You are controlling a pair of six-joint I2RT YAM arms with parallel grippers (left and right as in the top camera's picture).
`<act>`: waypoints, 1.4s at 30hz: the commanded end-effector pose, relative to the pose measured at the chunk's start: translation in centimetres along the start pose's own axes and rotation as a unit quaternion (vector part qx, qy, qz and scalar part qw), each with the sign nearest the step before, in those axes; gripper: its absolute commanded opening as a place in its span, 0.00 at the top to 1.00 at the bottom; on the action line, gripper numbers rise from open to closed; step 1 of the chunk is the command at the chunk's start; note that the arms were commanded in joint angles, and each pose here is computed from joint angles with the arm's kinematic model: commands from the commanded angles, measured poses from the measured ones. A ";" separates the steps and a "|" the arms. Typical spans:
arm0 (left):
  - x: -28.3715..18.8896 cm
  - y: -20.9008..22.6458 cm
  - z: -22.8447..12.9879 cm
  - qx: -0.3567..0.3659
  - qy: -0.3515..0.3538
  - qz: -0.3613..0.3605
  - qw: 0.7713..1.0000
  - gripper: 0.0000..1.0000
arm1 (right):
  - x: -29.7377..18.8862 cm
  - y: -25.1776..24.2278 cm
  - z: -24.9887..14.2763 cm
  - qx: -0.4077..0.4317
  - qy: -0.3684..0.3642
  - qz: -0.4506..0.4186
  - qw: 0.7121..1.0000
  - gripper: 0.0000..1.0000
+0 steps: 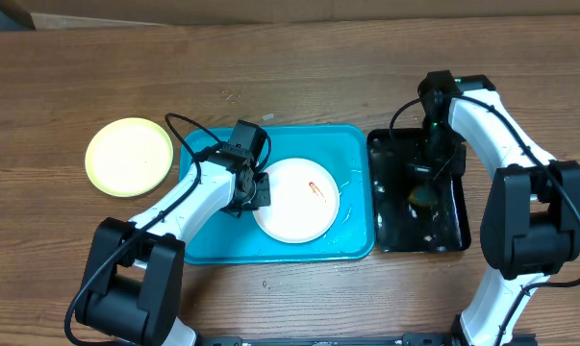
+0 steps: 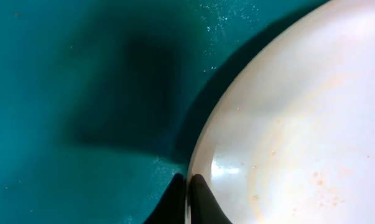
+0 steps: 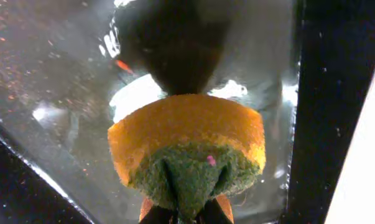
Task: Clean dirty plates on tray and stack at the side
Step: 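Dip and squeeze the sponge in the black tray water with the right gripper, then wipe the white plate with the sponge using the right gripper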
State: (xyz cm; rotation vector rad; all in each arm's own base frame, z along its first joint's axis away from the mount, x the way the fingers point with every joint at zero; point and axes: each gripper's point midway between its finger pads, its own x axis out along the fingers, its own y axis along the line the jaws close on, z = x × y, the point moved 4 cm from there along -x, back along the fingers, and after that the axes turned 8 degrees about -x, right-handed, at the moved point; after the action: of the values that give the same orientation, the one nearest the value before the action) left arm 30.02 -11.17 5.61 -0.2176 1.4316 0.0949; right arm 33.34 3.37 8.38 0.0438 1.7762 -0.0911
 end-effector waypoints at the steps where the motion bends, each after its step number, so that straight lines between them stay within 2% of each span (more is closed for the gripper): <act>1: -0.1 0.3 0.5 0.025 -0.005 0.011 1.000 0.96 | -1.4 0.1 -0.1 -0.012 -0.012 0.006 1.000 0.96; 3: -0.1 0.4 0.4 0.025 -0.003 0.013 1.000 0.96 | -1.8 -0.1 -0.2 0.010 -0.012 0.001 1.000 0.96; 4: -0.1 0.4 0.4 0.025 -0.003 0.013 1.000 0.96 | -2.0 0.6 -0.1 0.015 -0.014 0.027 0.999 0.96; 6: -0.1 0.4 0.4 0.026 -0.003 0.013 1.000 0.96 | -2.3 2.0 -0.3 -0.031 -0.010 0.067 0.997 0.96; 7: -0.1 0.4 0.4 0.026 -0.003 0.013 1.000 0.96 | -2.4 1.5 -0.5 -0.039 -0.007 0.043 0.998 0.96; 9: -0.1 0.4 0.4 0.025 -0.004 0.013 1.000 0.96 | -2.5 0.1 -0.4 0.016 -0.015 -0.012 1.000 0.96; 10: -0.1 0.4 0.4 0.025 -0.004 0.013 1.000 0.96 | -2.6 0.4 -0.1 0.036 -0.021 -0.001 0.999 0.96; 11: -0.1 0.4 0.4 0.025 -0.003 0.013 1.000 0.96 | -2.7 2.3 0.0 -0.009 -0.020 0.064 0.998 0.96; 13: -0.1 0.4 0.4 0.025 -0.003 0.013 1.000 0.96 | -2.7 2.6 -0.5 -0.061 -0.014 0.058 0.996 0.96; 15: -0.1 0.4 0.4 0.025 -0.003 0.013 1.000 0.96 | -2.7 1.3 -0.5 0.000 -0.016 0.005 1.000 0.96; 16: -0.1 0.4 0.4 0.025 -0.002 0.013 1.000 0.96 | -2.7 1.5 -0.3 0.024 -0.019 0.014 0.999 0.96; 18: -0.1 0.4 0.3 0.025 -0.001 0.014 1.000 0.96 | -2.9 3.4 -0.4 -0.025 -0.015 0.076 0.997 0.96; 20: -0.1 0.4 0.3 0.025 -0.002 0.013 1.000 0.96 | -2.8 3.8 -1.2 -0.073 -0.004 0.071 0.995 0.96; 23: -0.1 0.4 0.3 0.025 0.000 0.012 1.000 0.96 | -2.8 2.8 -1.2 0.000 -0.003 0.029 1.000 0.96; 26: -0.1 0.4 0.3 0.025 0.000 0.012 1.000 0.96 | -2.8 3.4 -1.4 -0.033 0.000 0.042 0.999 0.96; 30: -0.1 0.4 0.3 0.025 0.001 0.013 1.000 0.96 | -3.3 3.7 -1.4 -0.034 -0.001 0.052 0.998 0.96; 36: -0.1 0.4 0.3 0.025 0.000 0.012 1.000 0.96 | -7.0 5.0 -0.8 -0.049 -0.032 0.067 0.996 0.96; 42: -0.1 0.4 0.2 0.026 0.000 0.012 1.000 0.96 | -9.2 10.1 -0.8 -0.130 -0.088 0.071 0.985 0.96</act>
State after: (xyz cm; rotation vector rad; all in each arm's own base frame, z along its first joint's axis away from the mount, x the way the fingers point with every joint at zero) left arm 29.79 -11.08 5.61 -0.1858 1.4442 0.0757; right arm 35.24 9.98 15.08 0.0454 1.6885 0.1059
